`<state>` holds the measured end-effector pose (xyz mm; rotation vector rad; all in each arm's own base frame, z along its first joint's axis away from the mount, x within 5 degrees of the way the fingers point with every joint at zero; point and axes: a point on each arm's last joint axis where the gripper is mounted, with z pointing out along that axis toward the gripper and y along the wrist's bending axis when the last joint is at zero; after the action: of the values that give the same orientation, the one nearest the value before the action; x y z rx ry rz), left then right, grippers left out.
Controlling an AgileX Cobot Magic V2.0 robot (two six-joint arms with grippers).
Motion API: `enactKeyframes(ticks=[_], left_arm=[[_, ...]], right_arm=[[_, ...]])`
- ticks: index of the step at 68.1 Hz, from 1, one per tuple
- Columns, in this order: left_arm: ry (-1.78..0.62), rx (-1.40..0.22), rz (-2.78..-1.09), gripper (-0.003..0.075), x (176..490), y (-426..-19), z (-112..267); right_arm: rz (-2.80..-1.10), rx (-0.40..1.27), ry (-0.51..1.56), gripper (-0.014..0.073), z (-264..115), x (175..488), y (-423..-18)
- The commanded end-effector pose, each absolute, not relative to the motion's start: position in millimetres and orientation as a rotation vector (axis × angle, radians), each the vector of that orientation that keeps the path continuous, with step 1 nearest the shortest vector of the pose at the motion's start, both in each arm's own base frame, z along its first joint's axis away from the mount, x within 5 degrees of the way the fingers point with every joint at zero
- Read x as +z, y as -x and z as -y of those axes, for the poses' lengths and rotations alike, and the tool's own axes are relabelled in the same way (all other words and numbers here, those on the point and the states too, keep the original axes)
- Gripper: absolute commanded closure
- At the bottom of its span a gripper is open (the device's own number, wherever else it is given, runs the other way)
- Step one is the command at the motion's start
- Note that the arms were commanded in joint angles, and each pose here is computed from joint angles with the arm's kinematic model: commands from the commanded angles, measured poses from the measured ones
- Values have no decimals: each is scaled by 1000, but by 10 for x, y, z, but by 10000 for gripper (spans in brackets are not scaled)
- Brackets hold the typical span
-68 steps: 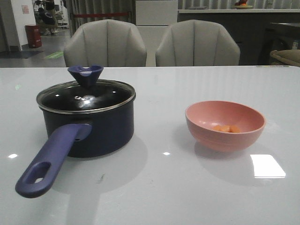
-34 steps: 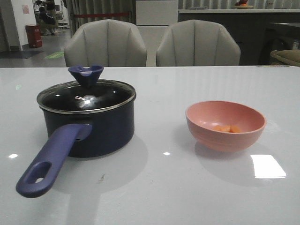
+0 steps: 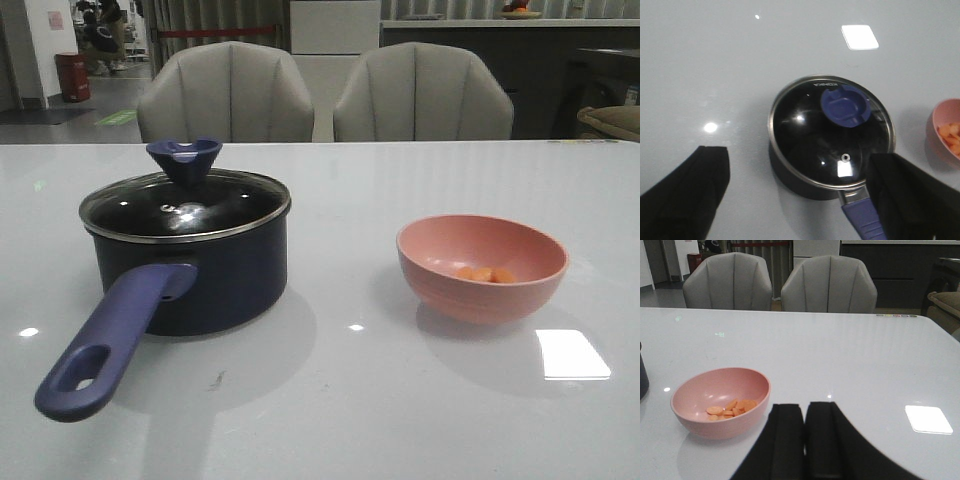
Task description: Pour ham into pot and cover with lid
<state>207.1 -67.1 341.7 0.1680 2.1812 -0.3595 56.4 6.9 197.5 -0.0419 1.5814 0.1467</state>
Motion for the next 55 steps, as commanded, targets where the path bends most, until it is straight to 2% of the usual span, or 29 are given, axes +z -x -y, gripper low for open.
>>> enactKeyframes(ticks=[1, 18, 25, 38, 55], left_arm=[[-206, -429, -2128, 104, 3570, -2320, 920], [-346, -422, -2283, 104, 3470, -2879, 1470], [-346, -347, -2359, 104, 3425, -3060, 1633], [-301, -144, -2450, 104, 3387, -3302, 1796], [-217, -120, -2537, 104, 3262, -3498, 1899]], right_arm=[[-1477, 129, 50, 449, -62, 2074, -544], [-1477, 129, 50, 449, -62, 2074, -544], [-1477, 129, 50, 449, -62, 2074, -544], [-1477, 129, 50, 449, -62, 2074, -544], [-1476, 130, 51, 449, -62, 2074, -543]])
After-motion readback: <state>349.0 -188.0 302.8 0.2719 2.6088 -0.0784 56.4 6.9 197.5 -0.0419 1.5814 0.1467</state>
